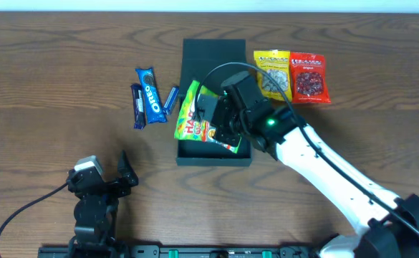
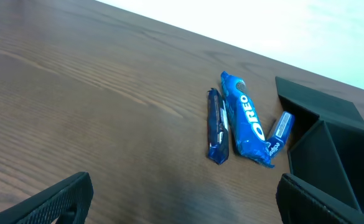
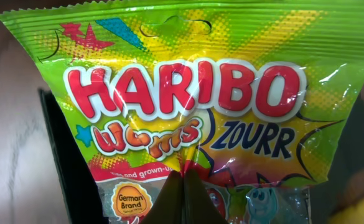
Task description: Pack container
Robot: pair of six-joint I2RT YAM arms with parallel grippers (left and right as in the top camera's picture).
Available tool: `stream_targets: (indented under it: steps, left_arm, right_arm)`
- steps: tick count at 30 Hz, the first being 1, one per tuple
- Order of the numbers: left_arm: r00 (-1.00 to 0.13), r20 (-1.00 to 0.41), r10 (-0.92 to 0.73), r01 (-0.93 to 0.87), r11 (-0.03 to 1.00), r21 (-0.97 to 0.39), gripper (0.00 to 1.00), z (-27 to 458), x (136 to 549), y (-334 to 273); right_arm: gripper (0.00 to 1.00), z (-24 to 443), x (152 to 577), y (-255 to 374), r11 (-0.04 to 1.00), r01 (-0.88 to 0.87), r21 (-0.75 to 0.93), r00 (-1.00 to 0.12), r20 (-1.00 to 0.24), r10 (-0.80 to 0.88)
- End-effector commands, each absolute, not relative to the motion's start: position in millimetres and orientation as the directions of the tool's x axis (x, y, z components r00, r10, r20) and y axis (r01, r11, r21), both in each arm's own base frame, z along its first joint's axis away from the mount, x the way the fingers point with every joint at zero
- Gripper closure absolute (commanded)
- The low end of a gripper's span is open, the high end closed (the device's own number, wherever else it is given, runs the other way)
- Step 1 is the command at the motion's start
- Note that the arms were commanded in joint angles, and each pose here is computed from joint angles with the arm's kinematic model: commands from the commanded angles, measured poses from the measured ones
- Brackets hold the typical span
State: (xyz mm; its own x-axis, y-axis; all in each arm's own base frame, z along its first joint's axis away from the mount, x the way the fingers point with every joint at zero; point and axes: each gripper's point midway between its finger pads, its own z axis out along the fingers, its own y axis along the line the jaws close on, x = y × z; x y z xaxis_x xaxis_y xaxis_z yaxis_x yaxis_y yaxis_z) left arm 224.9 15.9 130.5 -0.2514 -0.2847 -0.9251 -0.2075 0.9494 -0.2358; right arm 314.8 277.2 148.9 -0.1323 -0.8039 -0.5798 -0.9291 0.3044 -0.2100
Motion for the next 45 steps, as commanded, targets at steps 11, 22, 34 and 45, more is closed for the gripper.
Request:
stream_targets:
  steps: [11,22,34,45]
  left_arm:
    - [-0.274,-0.923,-0.271,-0.208,0.953,-0.218,0.05,120.2,224.6,15.7]
    - [-0.274,-0.923,-0.271,-0.208,0.953,-0.218,0.05,120.2,224.6,15.7]
    - [-0.274,-0.923,-0.271,-0.208,0.953,-0.218,0.05,120.2,224.6,15.7]
    - [-0.264,-0.920,-0.291,-0.211,0.948,-0.239,0.05,121.9,225.2,15.4]
  right_arm:
    - [0.70,137.2,307.7,279.3,0.116,-0.958,-0.261,0.035,-0.511,-0.859]
    - [0.01,135.2,319.8,267.2,0.296,-0.925,-0.239,-0.144,-0.500,-0.854]
    - [0.01,138.0,337.2,251.8,0.787,-0.607,0.112,-0.693,-0.559,-0.455]
    - [0.01,134.8,348.4,227.2,0.879,-0.432,0.202,-0.810,-0.514,-0.281]
